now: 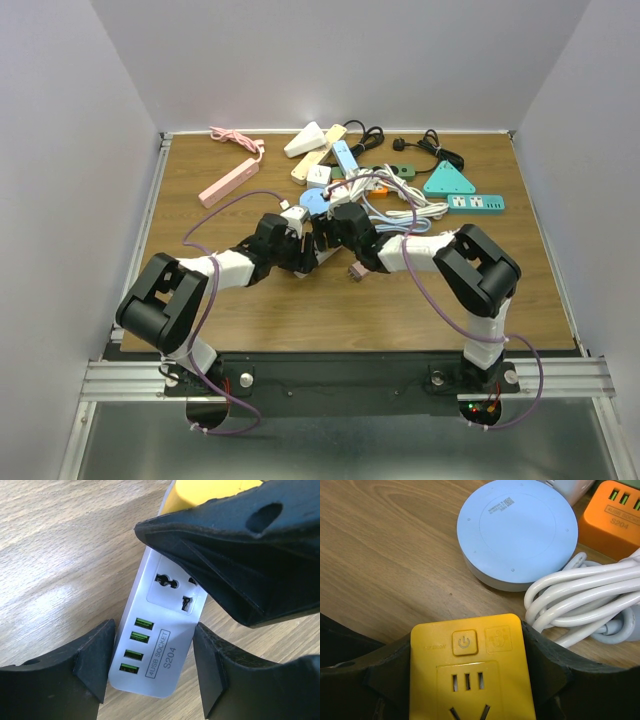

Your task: Insert the plug

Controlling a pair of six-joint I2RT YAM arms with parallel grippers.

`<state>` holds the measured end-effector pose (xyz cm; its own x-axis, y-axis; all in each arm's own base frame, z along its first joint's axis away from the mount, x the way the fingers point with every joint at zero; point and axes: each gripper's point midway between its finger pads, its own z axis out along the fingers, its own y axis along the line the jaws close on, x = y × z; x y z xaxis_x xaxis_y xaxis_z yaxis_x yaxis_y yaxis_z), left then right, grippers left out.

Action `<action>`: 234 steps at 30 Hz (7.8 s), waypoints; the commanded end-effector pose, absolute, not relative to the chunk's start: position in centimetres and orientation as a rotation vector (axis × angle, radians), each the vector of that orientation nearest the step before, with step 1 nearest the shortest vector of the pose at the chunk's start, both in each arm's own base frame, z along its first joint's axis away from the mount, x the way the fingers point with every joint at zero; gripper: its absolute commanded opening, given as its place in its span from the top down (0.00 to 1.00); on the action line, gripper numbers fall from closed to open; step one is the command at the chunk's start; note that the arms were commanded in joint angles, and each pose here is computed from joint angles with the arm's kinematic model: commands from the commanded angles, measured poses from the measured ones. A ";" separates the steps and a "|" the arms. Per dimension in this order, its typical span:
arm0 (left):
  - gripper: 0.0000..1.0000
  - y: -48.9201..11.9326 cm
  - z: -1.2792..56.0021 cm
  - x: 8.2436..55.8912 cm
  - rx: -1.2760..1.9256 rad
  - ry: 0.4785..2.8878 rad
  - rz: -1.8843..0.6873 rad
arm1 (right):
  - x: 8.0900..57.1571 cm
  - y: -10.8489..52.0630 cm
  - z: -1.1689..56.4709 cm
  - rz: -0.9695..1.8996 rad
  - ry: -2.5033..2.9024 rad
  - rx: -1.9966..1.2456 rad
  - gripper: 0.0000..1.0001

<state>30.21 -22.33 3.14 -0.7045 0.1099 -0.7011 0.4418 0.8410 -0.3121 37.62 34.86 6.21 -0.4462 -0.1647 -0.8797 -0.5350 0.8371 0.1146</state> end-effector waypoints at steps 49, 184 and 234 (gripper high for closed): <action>0.01 -23.3 9.4 30.2 0.257 2.056 -0.389 | 33.8 19.0 13.5 0.479 2.035 -0.078 0.06; 0.01 -21.0 9.6 30.7 -0.008 1.959 -0.237 | 30.1 24.5 21.7 1.229 2.114 -0.331 1.00; 0.01 -22.2 11.6 29.5 -0.028 2.002 -0.597 | 34.3 23.3 15.9 0.624 2.166 -0.416 1.00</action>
<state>28.78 -25.72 12.63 -0.4899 -0.2228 -0.8428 0.3465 0.8374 -0.4228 32.02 22.53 13.57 -0.7116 -0.0504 -0.7008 -0.4391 0.8105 0.3876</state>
